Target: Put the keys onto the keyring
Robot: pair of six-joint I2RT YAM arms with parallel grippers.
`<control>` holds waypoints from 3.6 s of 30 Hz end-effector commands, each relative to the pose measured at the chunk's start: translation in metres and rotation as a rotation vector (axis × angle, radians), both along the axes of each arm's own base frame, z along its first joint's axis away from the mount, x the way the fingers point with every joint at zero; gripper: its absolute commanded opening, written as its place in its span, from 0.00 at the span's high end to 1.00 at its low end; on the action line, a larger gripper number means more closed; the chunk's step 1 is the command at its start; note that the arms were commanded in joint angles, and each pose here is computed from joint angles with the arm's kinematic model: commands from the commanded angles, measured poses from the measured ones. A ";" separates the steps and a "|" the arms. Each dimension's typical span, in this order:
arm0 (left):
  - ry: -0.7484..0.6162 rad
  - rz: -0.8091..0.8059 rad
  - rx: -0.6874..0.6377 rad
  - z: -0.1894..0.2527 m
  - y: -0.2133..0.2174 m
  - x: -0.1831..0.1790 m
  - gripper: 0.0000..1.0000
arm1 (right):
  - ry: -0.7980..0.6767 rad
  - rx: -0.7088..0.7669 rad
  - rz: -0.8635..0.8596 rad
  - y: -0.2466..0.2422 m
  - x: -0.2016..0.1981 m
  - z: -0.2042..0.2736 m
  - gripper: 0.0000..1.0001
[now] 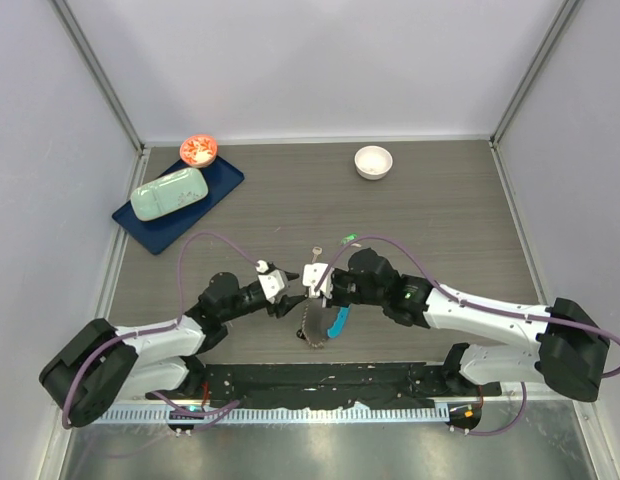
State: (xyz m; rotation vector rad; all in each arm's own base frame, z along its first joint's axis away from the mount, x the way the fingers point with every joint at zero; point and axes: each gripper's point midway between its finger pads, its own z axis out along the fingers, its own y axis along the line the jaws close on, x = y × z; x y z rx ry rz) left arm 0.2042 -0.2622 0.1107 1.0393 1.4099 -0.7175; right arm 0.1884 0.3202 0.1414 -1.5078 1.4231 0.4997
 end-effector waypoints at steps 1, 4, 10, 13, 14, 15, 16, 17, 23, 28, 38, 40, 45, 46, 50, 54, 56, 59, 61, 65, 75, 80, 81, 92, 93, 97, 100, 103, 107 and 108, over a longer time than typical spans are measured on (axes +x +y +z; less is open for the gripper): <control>-0.142 -0.153 -0.054 0.035 -0.007 -0.002 0.43 | -0.017 0.087 0.026 0.007 -0.004 0.026 0.99; -0.137 -0.225 -0.012 0.029 -0.006 -0.005 0.44 | -0.014 0.088 0.037 0.008 -0.005 0.026 0.99; -0.100 -0.349 0.003 0.029 -0.010 -0.015 0.45 | -0.003 0.082 0.051 0.008 -0.008 0.024 0.99; -0.067 -0.397 0.009 0.027 -0.009 -0.021 0.46 | 0.005 0.079 0.060 0.010 -0.009 0.023 0.99; -0.070 -0.409 0.018 0.026 -0.009 -0.021 0.47 | 0.005 0.076 0.059 0.009 -0.009 0.022 0.99; -0.047 -0.420 0.029 0.023 -0.009 -0.023 0.48 | 0.004 0.078 0.059 0.010 -0.009 0.023 0.99; -0.041 -0.439 0.032 0.022 -0.010 -0.026 0.49 | 0.006 0.075 0.061 0.010 -0.009 0.022 0.99; -0.033 -0.446 0.035 0.022 -0.009 -0.027 0.50 | 0.004 0.076 0.060 0.010 -0.009 0.023 0.99; -0.010 -0.466 0.044 0.018 -0.011 -0.026 0.56 | 0.018 0.071 0.067 0.012 -0.010 0.021 0.99; -0.027 -0.451 0.042 0.021 -0.013 -0.019 0.57 | 0.026 0.070 0.076 0.013 -0.011 0.020 0.99; -0.031 -0.443 0.034 0.023 -0.016 -0.012 0.58 | 0.036 0.069 0.091 0.015 -0.014 0.019 0.99; -0.026 -0.459 0.031 0.024 -0.018 -0.013 0.61 | 0.034 0.069 0.088 0.015 -0.013 0.020 0.99; 0.000 -0.484 0.031 0.021 -0.019 -0.016 0.63 | 0.034 0.073 0.092 0.015 -0.014 0.021 0.99; 0.000 -0.497 0.026 0.023 -0.019 -0.018 0.64 | 0.033 0.072 0.093 0.016 -0.014 0.021 0.99; 0.032 -0.533 0.026 0.021 -0.021 -0.023 0.66 | 0.034 0.069 0.090 0.016 -0.013 0.021 0.99; 0.058 -0.552 0.031 0.018 -0.021 -0.025 0.68 | 0.026 0.070 0.083 0.015 -0.012 0.022 0.99; 0.071 -0.555 0.040 0.015 -0.021 -0.026 0.69 | 0.025 0.068 0.077 0.014 -0.011 0.021 0.99; 0.085 -0.560 0.050 0.013 -0.020 -0.026 0.70 | 0.017 0.067 0.065 0.013 -0.009 0.022 0.99; 0.096 -0.555 0.060 0.010 -0.019 -0.026 0.70 | 0.012 0.068 0.057 0.011 -0.007 0.023 0.99; 0.097 -0.551 0.065 0.009 -0.019 -0.025 0.73 | 0.010 0.071 0.054 0.011 -0.007 0.024 0.99; 0.107 -0.540 0.072 0.007 -0.017 -0.025 0.96 | 0.010 0.070 0.043 0.009 -0.007 0.024 0.99; 0.104 -0.526 0.073 0.008 -0.016 -0.023 1.00 | 0.013 0.065 0.025 0.003 -0.007 0.026 0.99; 0.104 -0.524 0.072 0.008 -0.015 -0.023 1.00 | 0.020 0.056 0.014 0.001 -0.008 0.024 0.99; 0.087 -0.458 0.001 0.023 -0.015 -0.016 1.00 | 0.095 0.034 -0.053 -0.021 -0.017 0.002 0.99; 0.060 -0.448 -0.014 0.028 -0.017 -0.013 1.00 | 0.094 0.038 -0.054 -0.021 -0.017 0.001 0.99; 0.048 -0.375 -0.075 0.040 -0.015 -0.007 1.00 | 0.105 0.052 -0.068 -0.021 -0.017 -0.006 0.99; 0.061 -0.332 -0.120 0.043 -0.013 -0.006 1.00 | 0.109 0.070 -0.079 -0.021 -0.017 -0.009 0.99; 0.071 -0.306 -0.162 0.048 -0.012 -0.006 1.00 | 0.115 0.092 -0.089 -0.020 -0.017 -0.011 0.99; 0.056 -0.251 -0.219 0.059 -0.010 -0.001 1.00 | 0.123 0.109 -0.102 -0.020 -0.016 -0.016 0.99; 0.057 -0.243 -0.225 0.060 -0.009 0.000 1.00 | 0.123 0.116 -0.105 -0.020 -0.016 -0.016 0.99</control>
